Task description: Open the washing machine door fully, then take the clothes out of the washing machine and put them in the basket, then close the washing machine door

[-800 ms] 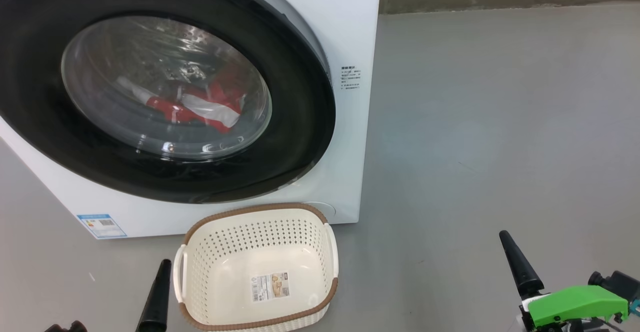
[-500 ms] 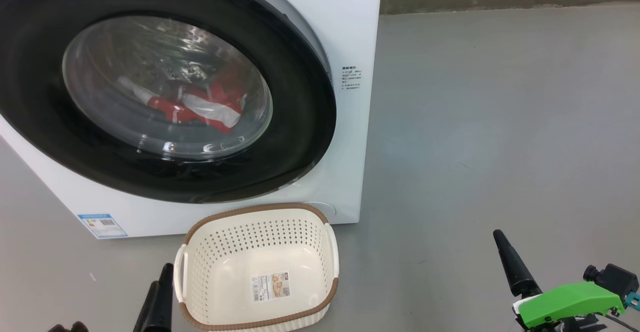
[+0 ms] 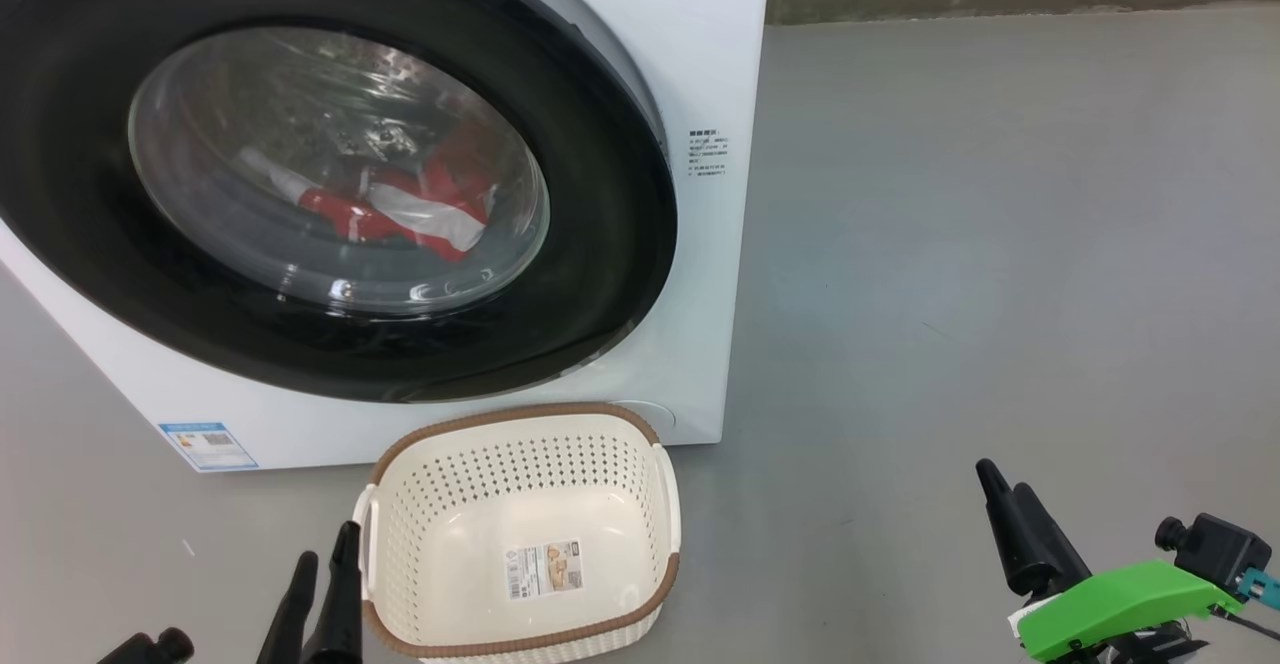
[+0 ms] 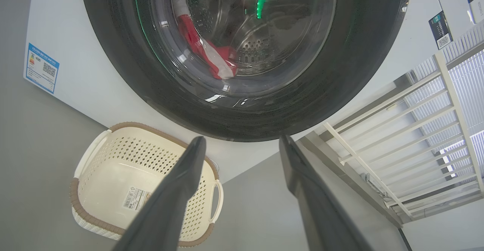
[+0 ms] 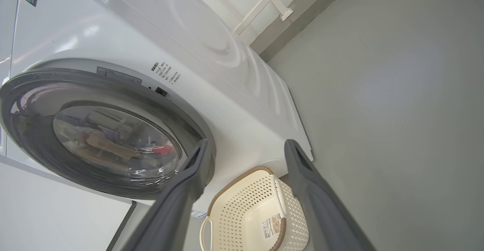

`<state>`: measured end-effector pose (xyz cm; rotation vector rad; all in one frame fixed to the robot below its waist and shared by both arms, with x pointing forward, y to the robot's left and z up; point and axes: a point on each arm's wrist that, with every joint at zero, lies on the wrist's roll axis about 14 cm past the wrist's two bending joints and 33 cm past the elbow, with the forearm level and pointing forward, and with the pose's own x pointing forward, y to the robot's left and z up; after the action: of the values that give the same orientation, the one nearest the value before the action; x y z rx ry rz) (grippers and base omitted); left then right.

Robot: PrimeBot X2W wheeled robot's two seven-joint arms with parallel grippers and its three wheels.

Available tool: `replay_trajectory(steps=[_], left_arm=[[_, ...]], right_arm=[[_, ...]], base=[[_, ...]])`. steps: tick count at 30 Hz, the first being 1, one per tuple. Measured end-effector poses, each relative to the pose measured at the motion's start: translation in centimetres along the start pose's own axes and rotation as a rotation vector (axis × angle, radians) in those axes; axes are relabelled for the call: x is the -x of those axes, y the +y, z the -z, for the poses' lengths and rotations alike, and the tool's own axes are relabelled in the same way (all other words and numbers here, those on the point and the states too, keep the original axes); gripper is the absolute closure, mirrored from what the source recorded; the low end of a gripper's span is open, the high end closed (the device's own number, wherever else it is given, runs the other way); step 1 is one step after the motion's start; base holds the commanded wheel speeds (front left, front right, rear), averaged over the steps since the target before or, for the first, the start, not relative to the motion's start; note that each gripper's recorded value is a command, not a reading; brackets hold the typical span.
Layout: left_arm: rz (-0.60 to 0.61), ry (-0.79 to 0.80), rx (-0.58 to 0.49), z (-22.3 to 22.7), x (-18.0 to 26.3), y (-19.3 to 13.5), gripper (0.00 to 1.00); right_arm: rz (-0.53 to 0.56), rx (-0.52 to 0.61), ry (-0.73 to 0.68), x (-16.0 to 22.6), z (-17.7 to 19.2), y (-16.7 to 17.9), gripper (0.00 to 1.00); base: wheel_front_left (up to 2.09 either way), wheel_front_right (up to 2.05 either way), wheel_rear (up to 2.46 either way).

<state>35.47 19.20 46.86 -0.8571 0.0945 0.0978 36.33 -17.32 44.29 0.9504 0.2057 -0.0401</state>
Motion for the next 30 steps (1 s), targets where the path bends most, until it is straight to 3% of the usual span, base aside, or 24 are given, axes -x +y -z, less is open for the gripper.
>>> replay_trajectory(steps=[30], left_arm=[[0.023,-0.061,-0.378,-0.9,0.7,-0.7,0.0]], right_arm=[[-0.077,0.34,-0.007,-0.5,0.2,1.5,0.0]], base=[[0.0,0.0,0.0]])
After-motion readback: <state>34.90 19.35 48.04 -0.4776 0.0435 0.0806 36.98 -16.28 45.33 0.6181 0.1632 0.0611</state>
